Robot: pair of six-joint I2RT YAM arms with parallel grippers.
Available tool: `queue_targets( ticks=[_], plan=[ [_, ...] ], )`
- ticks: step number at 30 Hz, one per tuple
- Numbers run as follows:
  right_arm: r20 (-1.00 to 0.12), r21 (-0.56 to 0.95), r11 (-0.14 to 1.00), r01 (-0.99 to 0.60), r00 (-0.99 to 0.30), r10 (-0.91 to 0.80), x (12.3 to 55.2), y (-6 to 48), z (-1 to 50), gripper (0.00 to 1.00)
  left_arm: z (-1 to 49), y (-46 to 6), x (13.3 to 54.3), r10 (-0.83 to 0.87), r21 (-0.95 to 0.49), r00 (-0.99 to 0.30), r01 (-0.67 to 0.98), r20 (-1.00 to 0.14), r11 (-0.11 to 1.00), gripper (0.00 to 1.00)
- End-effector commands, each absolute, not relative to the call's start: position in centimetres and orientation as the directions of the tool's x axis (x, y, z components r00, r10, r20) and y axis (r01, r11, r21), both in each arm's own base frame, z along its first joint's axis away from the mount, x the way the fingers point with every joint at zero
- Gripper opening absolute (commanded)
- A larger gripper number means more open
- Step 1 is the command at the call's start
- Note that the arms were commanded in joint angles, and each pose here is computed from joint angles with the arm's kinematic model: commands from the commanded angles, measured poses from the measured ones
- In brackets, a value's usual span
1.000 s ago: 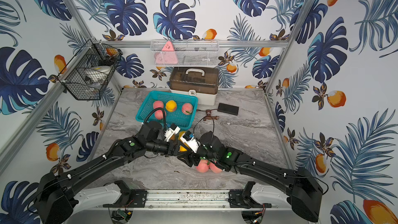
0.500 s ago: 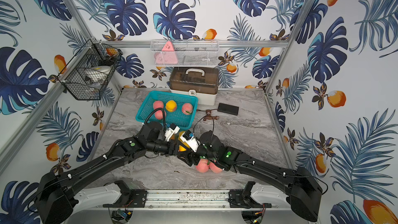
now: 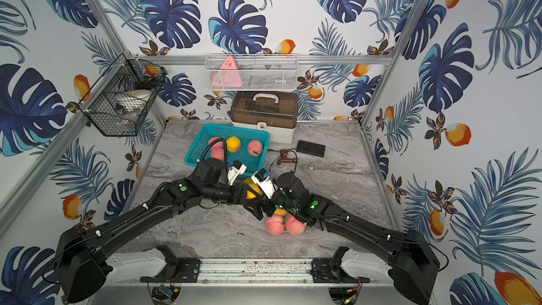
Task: Put the peaches into the basket
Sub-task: Place the peach in the basket.
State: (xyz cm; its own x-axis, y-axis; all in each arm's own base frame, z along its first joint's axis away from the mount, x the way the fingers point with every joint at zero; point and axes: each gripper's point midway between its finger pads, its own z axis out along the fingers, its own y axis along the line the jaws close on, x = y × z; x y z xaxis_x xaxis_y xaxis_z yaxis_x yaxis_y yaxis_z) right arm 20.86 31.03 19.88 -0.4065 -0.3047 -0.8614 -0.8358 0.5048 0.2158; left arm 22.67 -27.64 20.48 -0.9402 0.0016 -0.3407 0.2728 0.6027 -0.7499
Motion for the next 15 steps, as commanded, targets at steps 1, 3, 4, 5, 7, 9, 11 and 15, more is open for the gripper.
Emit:
queue_targets(
  ticks=[1, 3, 4, 5, 7, 9, 11, 15],
  plan=[
    [-0.854, 0.221, 0.551, -0.805, -0.433, -0.290, 21.9, 30.2, 20.3, 1.00, 19.8, -26.3, 23.6, 0.016, -0.707, -0.944, 0.258, -0.330, 0.658, 0.60],
    [-0.850, 0.221, 0.561, -0.798, -0.440, -0.290, 22.3, 30.0, 20.6, 1.00, 19.7, -25.6, 24.8, 0.005, -0.686, -0.945, 0.241, -0.327, 0.686, 0.60],
    [-0.848, 0.223, 0.568, -0.792, -0.445, -0.287, 22.6, 29.8, 20.9, 1.00, 19.9, -25.3, 25.5, -0.001, -0.671, -0.943, 0.235, -0.332, 0.703, 0.60],
    [-0.845, 0.228, 0.577, -0.785, -0.454, -0.284, 22.9, 29.5, 21.2, 1.00, 19.8, -24.9, 26.2, -0.003, -0.654, -0.942, 0.231, -0.337, 0.720, 0.60],
    [-0.838, 0.239, 0.587, -0.773, -0.470, -0.277, 23.6, 29.1, 21.8, 1.00, 20.0, -24.2, 27.5, -0.009, -0.622, -0.936, 0.226, -0.351, 0.750, 0.60],
    [-0.838, 0.246, 0.599, -0.762, -0.478, -0.264, 24.5, 28.6, 22.6, 1.00, 20.1, -23.5, 28.9, -0.021, -0.595, -0.930, 0.217, -0.367, 0.774, 0.60],
    [-0.838, 0.254, 0.610, -0.751, -0.485, -0.248, 25.4, 28.1, 23.5, 1.00, 20.3, -23.1, 30.5, -0.033, -0.568, -0.923, 0.208, -0.384, 0.797, 0.60],
    [-0.831, 0.270, 0.634, -0.725, -0.508, -0.227, 27.4, 27.4, 24.5, 1.00, 20.9, -22.8, 33.6, -0.031, -0.493, -0.896, 0.215, -0.443, 0.843, 0.61]
  ],
)
